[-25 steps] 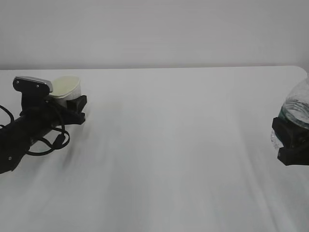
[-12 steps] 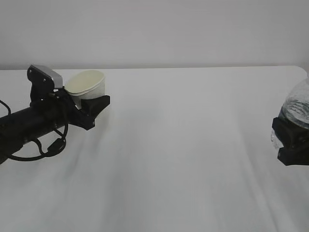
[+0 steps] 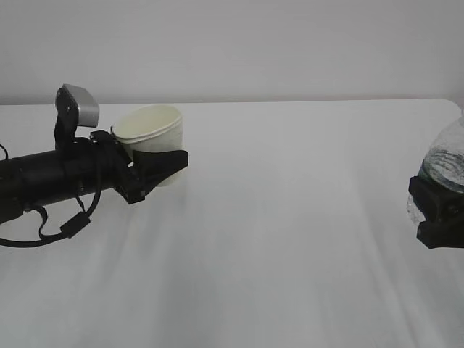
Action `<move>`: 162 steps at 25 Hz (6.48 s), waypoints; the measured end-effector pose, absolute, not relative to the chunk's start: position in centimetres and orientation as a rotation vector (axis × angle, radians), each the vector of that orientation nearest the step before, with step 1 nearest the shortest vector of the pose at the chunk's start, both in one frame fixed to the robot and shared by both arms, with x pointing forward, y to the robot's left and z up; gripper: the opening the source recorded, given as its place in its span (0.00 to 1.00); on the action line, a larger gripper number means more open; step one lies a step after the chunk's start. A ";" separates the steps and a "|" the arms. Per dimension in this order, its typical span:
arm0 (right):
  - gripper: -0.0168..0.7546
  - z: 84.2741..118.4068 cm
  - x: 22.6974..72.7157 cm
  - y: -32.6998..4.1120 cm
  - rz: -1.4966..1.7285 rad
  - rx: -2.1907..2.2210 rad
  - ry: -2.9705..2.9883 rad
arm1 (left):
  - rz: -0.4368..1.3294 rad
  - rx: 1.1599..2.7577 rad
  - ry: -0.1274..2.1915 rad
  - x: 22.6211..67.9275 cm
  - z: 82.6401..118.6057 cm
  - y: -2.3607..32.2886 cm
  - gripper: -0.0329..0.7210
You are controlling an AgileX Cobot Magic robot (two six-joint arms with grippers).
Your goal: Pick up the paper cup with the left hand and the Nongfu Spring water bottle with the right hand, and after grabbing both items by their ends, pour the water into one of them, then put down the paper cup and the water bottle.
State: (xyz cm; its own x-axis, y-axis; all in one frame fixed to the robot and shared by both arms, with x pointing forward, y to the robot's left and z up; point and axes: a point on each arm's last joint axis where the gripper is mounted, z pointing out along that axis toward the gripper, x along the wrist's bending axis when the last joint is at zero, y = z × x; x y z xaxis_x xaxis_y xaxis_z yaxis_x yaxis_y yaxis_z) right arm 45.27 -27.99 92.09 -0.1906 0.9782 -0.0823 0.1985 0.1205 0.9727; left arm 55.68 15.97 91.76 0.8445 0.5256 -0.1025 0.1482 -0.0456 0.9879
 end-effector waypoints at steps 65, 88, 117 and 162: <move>0.57 95.4 41.2 -27.8 1.061 1.196 1.712 | 0.000 1.725 0.147 47.0 92.1 -0.1 0.65; 0.57 96.9 41.2 -27.9 0.885 0.998 1.861 | -0.109 1.765 0.092 44.4 91.2 -2.3 0.65; 0.57 97.1 41.2 -27.8 0.636 0.542 1.958 | -0.135 1.787 0.116 44.0 91.0 -2.6 0.65; 0.57 99.2 42.1 -27.6 0.435 0.159 1.893 | -0.095 1.799 0.120 44.7 91.4 -3.1 0.65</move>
State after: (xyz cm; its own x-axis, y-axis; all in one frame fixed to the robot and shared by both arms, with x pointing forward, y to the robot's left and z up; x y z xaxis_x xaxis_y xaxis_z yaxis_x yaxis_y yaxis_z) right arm 42.08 -27.61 99.19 -0.3598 0.3161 -0.8778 -0.0987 0.9227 0.3727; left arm 44.69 -3.09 91.42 0.9912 0.0300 -0.1293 0.1327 -0.2272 0.9648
